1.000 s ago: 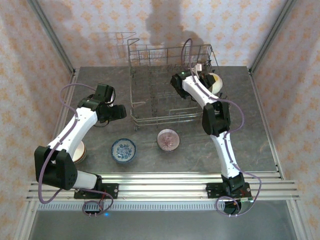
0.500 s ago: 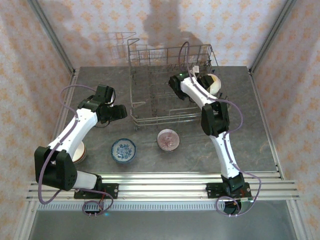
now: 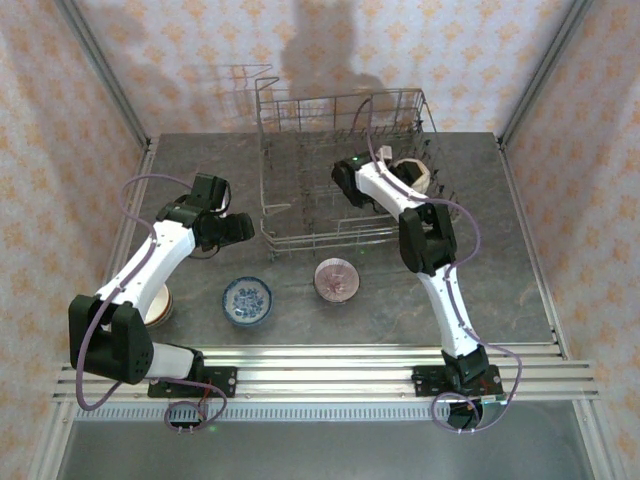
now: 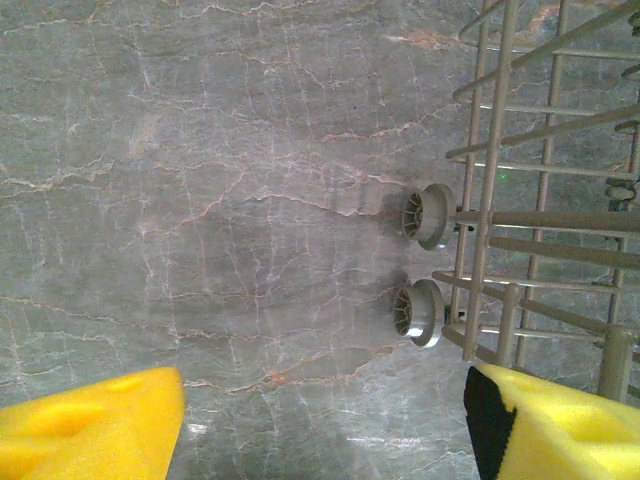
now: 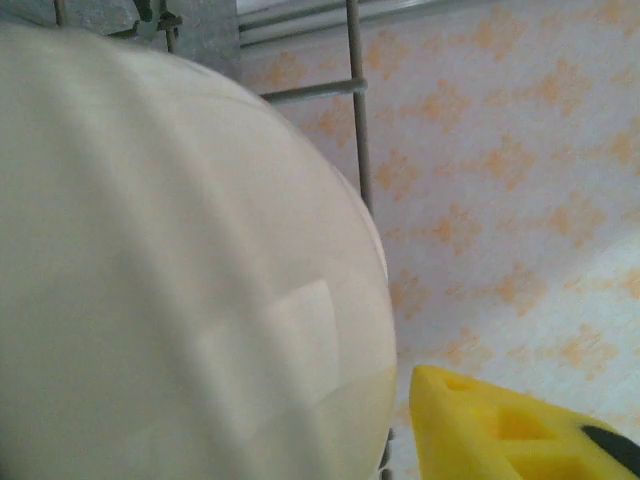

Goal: Load the bowls into the dish rack

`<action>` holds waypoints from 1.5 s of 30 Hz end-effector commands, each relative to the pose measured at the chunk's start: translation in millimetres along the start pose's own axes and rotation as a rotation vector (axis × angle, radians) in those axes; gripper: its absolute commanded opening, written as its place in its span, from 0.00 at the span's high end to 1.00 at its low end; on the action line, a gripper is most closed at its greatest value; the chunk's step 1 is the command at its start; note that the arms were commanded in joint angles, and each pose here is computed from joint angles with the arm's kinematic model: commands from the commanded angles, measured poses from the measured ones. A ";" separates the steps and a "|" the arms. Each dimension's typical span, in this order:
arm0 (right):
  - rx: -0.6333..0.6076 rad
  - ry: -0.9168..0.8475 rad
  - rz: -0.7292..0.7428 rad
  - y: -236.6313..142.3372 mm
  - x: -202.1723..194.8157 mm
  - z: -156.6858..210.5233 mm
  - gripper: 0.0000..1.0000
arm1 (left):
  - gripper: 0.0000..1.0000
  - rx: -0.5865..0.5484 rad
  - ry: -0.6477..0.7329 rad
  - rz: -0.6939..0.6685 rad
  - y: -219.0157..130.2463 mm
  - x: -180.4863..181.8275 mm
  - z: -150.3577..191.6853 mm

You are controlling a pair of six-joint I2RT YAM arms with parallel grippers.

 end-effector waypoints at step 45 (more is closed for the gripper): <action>0.049 0.061 -0.826 -4.5 -36.4 4.0 0.18 | 0.22 -0.036 0.010 0.019 -27.5 -14.5 19.1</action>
Point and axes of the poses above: each hand's point on the last joint's axis, 136 mm out from that joint toward the fingers, its own y axis out along the fingers, its own x axis along the line the jaws close on, z = x × y, the point moved 9 cm from there along -y, back along the fingers
